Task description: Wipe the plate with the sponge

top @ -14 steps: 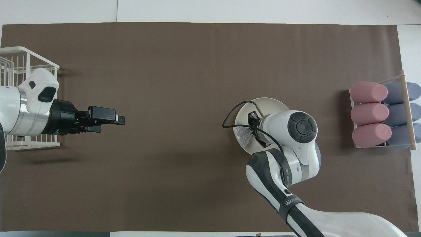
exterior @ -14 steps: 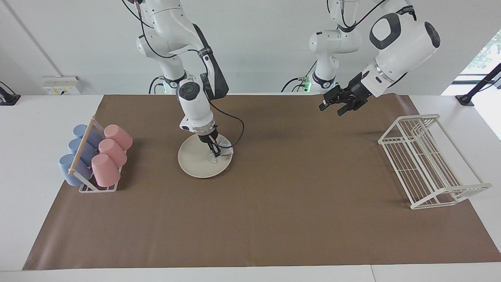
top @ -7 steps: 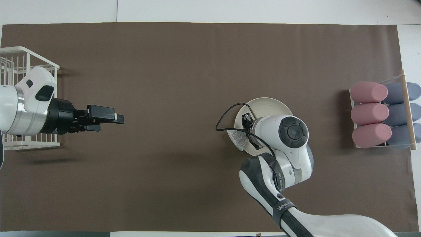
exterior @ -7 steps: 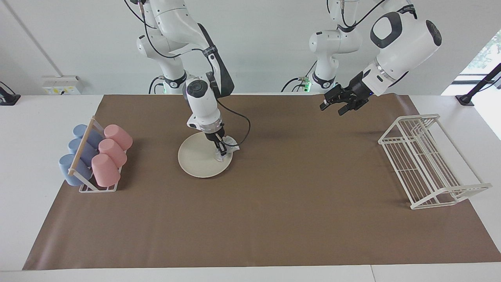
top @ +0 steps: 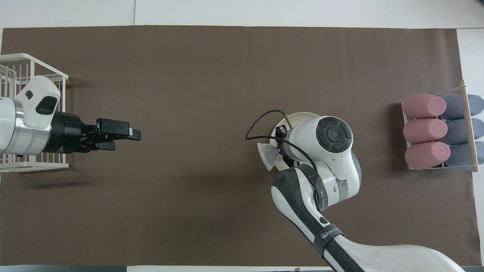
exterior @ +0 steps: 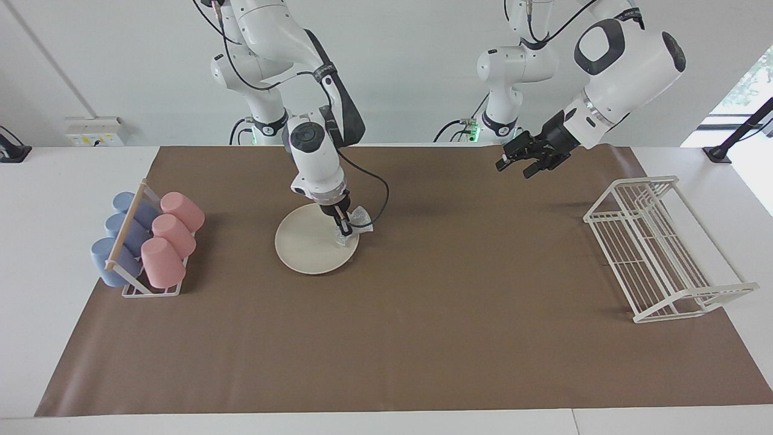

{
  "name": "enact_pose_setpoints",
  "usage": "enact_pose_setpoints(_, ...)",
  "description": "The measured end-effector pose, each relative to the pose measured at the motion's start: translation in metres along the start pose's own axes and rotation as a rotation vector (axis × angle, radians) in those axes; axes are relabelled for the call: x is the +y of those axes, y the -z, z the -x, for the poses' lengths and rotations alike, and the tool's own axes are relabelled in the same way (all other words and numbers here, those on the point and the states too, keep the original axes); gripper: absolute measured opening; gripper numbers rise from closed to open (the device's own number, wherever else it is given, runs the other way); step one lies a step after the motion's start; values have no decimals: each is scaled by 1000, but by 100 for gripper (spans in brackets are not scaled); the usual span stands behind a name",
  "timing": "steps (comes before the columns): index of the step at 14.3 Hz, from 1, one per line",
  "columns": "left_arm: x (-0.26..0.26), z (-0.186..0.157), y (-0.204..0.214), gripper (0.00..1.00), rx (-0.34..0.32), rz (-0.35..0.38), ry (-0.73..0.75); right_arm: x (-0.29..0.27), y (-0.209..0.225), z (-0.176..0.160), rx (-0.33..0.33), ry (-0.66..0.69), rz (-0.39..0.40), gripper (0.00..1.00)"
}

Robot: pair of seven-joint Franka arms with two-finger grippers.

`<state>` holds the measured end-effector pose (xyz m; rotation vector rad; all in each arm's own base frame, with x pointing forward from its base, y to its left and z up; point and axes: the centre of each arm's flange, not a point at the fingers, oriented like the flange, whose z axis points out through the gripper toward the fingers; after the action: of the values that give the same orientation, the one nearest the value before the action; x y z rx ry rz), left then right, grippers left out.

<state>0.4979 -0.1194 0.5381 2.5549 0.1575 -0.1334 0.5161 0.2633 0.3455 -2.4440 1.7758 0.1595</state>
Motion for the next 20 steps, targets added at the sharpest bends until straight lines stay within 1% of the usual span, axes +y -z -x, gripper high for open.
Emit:
enact_pose_setpoints(2,1,1,-11,100,-17,94,35,-15,34,11,-14,-24,18,11)
enact_pose_setpoints(5,-1,3,-31,100,-36,245,27,-28,77,25,-23,-48,35,11)
enact_pose_setpoints(7,-6,4,-47,100,-46,365,3,-36,102,35,-2,-64,15,11)
enact_pose_setpoints(9,-12,6,-67,100,-53,465,-28,-38,123,60,39,-77,-7,11)
enact_pose_setpoints(11,-5,11,-93,100,-54,525,-47,-37,139,96,49,-113,-33,11)
enact_pose_setpoints(13,11,20,-121,100,-48,581,-54,-35,147,118,52,-135,-42,11)
enact_pose_setpoints(15,20,27,-141,100,-49,608,-59,-37,148,122,57,-140,-37,11)
enact_pose_setpoints(20,25,27,-156,100,-41,677,-63,-41,144,117,74,-143,-35,11)
